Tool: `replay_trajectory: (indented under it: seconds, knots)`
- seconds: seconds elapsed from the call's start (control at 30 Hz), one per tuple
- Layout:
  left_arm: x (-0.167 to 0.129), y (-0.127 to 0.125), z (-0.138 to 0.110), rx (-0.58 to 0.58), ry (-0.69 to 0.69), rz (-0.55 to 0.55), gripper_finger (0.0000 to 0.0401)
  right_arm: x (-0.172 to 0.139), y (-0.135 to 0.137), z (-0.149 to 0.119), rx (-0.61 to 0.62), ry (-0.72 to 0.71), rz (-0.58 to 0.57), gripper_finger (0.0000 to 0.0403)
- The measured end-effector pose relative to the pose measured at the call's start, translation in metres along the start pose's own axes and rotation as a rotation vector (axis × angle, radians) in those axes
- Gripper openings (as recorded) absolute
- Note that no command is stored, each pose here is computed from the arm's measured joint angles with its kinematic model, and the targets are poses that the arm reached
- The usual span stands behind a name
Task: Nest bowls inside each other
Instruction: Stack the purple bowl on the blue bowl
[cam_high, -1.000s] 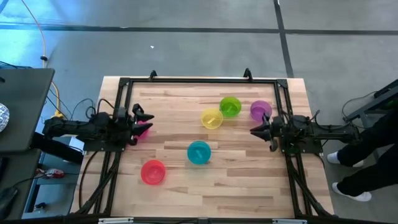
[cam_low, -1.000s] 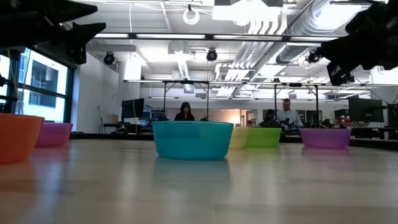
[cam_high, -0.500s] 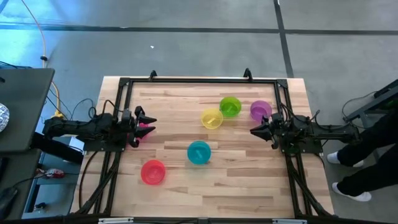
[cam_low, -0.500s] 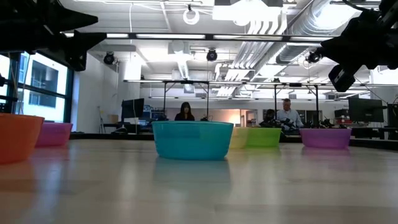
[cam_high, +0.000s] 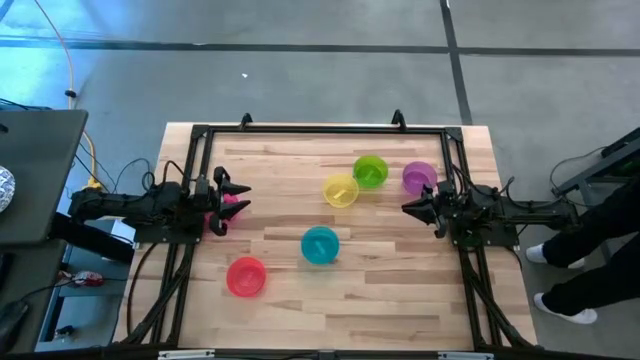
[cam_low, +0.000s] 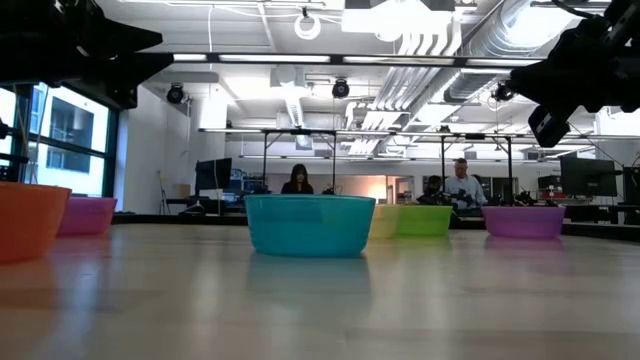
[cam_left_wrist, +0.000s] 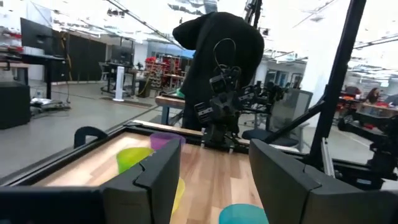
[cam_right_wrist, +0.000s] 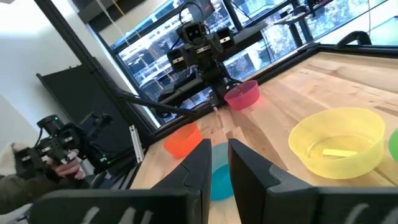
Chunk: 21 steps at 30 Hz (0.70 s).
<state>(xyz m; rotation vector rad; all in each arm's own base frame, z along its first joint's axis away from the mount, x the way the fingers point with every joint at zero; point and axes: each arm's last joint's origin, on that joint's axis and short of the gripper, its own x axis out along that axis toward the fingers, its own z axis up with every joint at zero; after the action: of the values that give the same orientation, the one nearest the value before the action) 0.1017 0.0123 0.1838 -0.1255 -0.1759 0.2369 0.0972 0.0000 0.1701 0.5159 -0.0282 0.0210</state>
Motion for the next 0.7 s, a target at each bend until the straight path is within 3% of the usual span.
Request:
replay_trajectory:
  seconds: [0.3,0.5,0.7]
  knots:
    - [0.0,0.0012,0.0,-0.115,-0.005,0.038,0.0181,0.0,0.0,0.0,-0.002,0.0,0.001,0.0044]
    - [0.0,0.001,-0.0008,-0.112,0.005,0.033,0.0181,0.0,-0.0011,-0.0018,-0.123,0.019,-0.012,0.0044]
    - [-0.0001,-0.0005,-0.0038,0.055,0.042,-0.027,0.0181,0.0,-0.0011,-0.0017,-0.186,0.02,-0.01,0.0044]
